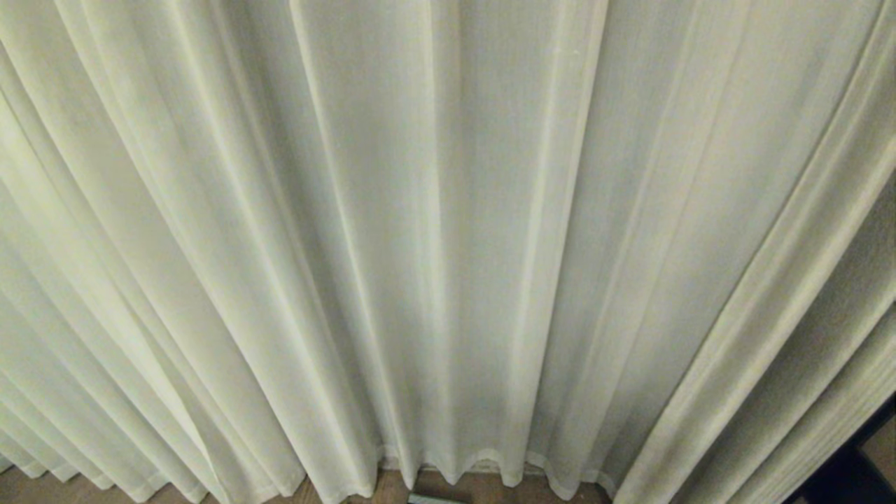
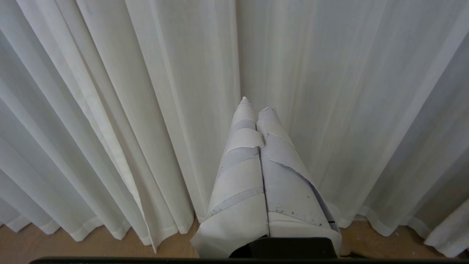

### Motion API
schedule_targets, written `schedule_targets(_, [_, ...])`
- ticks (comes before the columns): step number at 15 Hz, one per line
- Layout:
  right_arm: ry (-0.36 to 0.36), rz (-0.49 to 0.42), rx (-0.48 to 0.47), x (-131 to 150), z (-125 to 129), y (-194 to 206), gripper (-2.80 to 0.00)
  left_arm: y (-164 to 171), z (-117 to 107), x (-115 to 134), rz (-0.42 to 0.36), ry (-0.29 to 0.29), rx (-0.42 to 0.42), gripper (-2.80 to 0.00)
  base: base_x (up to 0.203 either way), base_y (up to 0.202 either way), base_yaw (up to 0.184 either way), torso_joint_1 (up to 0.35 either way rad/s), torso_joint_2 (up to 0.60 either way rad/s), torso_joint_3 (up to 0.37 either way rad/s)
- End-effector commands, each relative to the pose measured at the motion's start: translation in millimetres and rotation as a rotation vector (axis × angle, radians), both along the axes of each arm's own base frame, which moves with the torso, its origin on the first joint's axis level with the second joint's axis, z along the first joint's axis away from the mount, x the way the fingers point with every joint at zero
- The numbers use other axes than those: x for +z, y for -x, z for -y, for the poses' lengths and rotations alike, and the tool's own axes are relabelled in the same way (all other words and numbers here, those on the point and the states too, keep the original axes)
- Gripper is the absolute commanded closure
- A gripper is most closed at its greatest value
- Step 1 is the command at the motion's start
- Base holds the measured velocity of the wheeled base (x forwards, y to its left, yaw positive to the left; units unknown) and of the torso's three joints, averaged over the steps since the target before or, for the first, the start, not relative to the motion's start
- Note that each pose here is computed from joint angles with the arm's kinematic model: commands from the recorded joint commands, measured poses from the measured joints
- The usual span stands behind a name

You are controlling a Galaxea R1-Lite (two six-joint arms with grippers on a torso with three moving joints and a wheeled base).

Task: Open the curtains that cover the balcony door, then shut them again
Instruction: Close the outer curtains on both sides

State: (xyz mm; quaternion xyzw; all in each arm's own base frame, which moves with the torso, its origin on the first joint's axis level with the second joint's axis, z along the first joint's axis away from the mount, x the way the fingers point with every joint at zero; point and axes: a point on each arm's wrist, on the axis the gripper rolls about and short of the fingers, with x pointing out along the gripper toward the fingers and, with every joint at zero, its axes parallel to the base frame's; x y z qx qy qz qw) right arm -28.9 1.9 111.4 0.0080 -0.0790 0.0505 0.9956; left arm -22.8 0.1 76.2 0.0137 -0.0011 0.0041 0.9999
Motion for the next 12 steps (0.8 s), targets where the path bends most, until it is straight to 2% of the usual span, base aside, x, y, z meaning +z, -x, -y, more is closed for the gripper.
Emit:
schedule_targets(1, [0.003,-0.023,0.007,29.0,-0.5,-5.8,0.0,0.1,0.0,0.1,0.002,0.0,0.001,0.0,0.0,0.0,0.0,0.0,0.0,0.0])
schedule_targets(3, [-0.002,-0.045,-0.036,58.1,-1.1,-17.0,0.0,0.1,0.0,0.1,0.002,0.0,0.001,0.0,0.0,0.0,0.0,0.0,0.0,0.0])
schedule_targets(4, [-0.012,-0.055,-0.09,71.2,-0.9,-25.6,0.0,0.1,0.0,-0.1,0.002,0.0,0.001,0.0,0.0,0.0,0.0,0.0,0.0,0.0])
schedule_targets(8, [-0.08,-0.072,-0.422,126.6,16.7,-65.7,0.0,0.1,0.0,0.0,0.002,0.0,0.001,0.0,0.0,0.0,0.0,0.0,0.0,0.0])
schedule_targets(9, [-0.091,-0.087,-0.461,135.8,25.0,-76.5,-2.8,0.1,0.0,-0.1,0.002,0.0,0.001,0.0,0.0,0.0,0.0,0.0,0.0,0.0])
schedule_targets(12, [-0.127,-0.094,-0.492,155.2,41.1,-96.3,-2.8,0.1,0.0,-0.2,0.001,0.0,0.001,0.0,0.0,0.0,0.0,0.0,0.0,0.0])
